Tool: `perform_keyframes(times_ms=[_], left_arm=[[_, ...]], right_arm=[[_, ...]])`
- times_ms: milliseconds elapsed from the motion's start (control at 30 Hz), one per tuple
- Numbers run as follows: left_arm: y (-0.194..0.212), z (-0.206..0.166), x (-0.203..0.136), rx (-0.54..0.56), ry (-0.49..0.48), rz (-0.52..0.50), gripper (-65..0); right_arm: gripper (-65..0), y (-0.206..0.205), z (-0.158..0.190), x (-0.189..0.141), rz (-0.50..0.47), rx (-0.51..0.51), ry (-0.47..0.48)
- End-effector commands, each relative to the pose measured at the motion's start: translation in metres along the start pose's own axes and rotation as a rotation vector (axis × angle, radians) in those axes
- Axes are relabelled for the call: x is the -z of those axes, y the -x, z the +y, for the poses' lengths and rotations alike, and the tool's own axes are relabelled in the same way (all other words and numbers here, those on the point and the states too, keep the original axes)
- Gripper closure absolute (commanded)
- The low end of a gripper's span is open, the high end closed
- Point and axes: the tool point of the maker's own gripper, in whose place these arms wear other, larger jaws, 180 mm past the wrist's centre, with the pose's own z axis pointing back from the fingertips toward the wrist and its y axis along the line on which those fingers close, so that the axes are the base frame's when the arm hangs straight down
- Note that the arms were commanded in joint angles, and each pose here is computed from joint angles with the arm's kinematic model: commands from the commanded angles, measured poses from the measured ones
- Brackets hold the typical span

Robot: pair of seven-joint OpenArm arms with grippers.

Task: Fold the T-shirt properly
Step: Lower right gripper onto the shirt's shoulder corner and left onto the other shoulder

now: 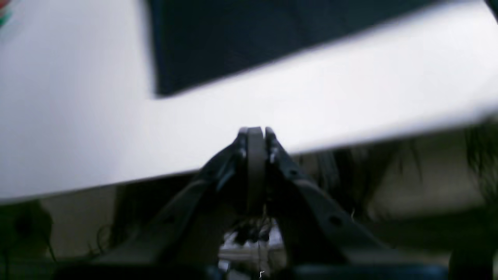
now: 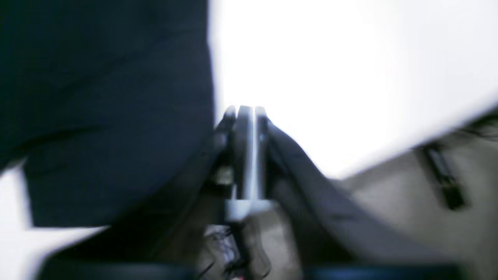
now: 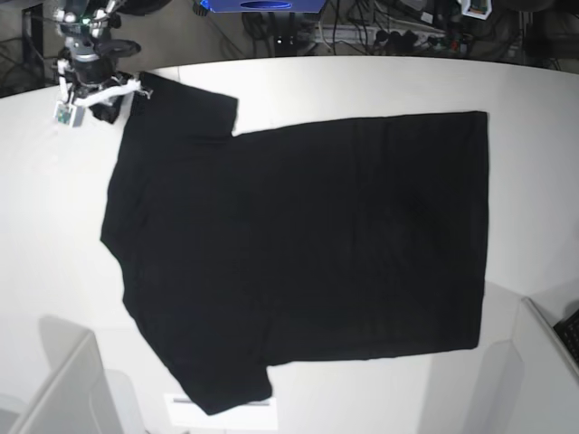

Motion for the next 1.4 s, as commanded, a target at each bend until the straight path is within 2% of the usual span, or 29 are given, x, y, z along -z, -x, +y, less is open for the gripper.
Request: perform_keyframes(times_ms=[0, 67, 100, 300, 333, 400, 467, 533, 567, 600, 700, 900, 1100, 1233, 1367], left_arm=[[-0.008, 0.012, -0.002, -0.018, -0.034, -0.029, 0.0], [-0.011, 0.029, -0.001, -0.066, -0.086, -0.037, 0.0], [-0.012, 0.033, -0.001, -0.073, -0.099, -0.04, 0.0], [-0.019, 0.042, 0.006, -0.07, -0.123, -0.068, 0.0], [-0.019, 0.042, 0.006, -0.07, -0.123, -0.068, -7.1], [-0.023, 0.041, 0.01, -0.073, -0.122, -0.084, -25.3], [-0.024, 0.042, 0.011, -0.075, -0.123, -0.09, -40.0], [-0.026, 0.04, 0.014, -0.079, -0.12, -0.1, -49.5], [-0.027, 0.039, 0.015, -0.083, -0.119, -0.105, -52.3], [-0.028, 0.041, 0.017, -0.1, -0.126, -0.111, -53.3], [-0.031, 0.053, 0.021, -0.191, -0.16, -0.126, -50.0], [-0.027, 0.057, 0.044, -0.346, -0.109, -0.052, -48.7], [-0.032, 0.062, 0.061, -0.359, -0.085, -0.026, -48.7], [-0.026, 0.071, 0.071, -0.377, -0.115, 0.016, -48.7], [-0.017, 0.079, 0.077, -0.422, -0.158, 0.043, -48.7]], right_arm=[[-22.2, -0.007, 0.002, -0.001, -0.01, -0.013, -0.012], [-32.3, -0.009, 0.012, 0.004, 0.011, -0.029, -0.05], [-34.1, -0.011, 0.015, 0.006, 0.013, -0.037, -0.062], [-33.6, -0.025, 0.019, 0.017, 0.032, -0.028, -0.07], [-33.8, -0.026, 0.017, 0.019, 0.038, -0.021, -0.063], [-33.9, -0.029, 0.009, 0.025, 0.055, 0.004, -0.041], [-34.1, -0.03, -0.001, 0.03, 0.082, 0.037, -0.017], [-34.1, -0.028, -0.009, 0.037, 0.113, 0.061, 0.0], [-34.1, -0.027, -0.013, 0.04, 0.127, 0.063, 0.004], [-34.1, -0.024, -0.014, 0.043, 0.143, 0.065, 0.002], [-34.1, -0.015, -0.014, 0.051, 0.175, 0.082, -0.006], [-34.1, 0.007, -0.011, 0.059, 0.24, 0.109, -0.019], [-33.9, 0.024, 0.004, 0.058, 0.286, 0.082, -0.059], [-33.5, 0.036, 0.021, 0.057, 0.317, 0.044, -0.102], [-33.3, 0.039, 0.024, 0.056, 0.325, 0.039, -0.109]])
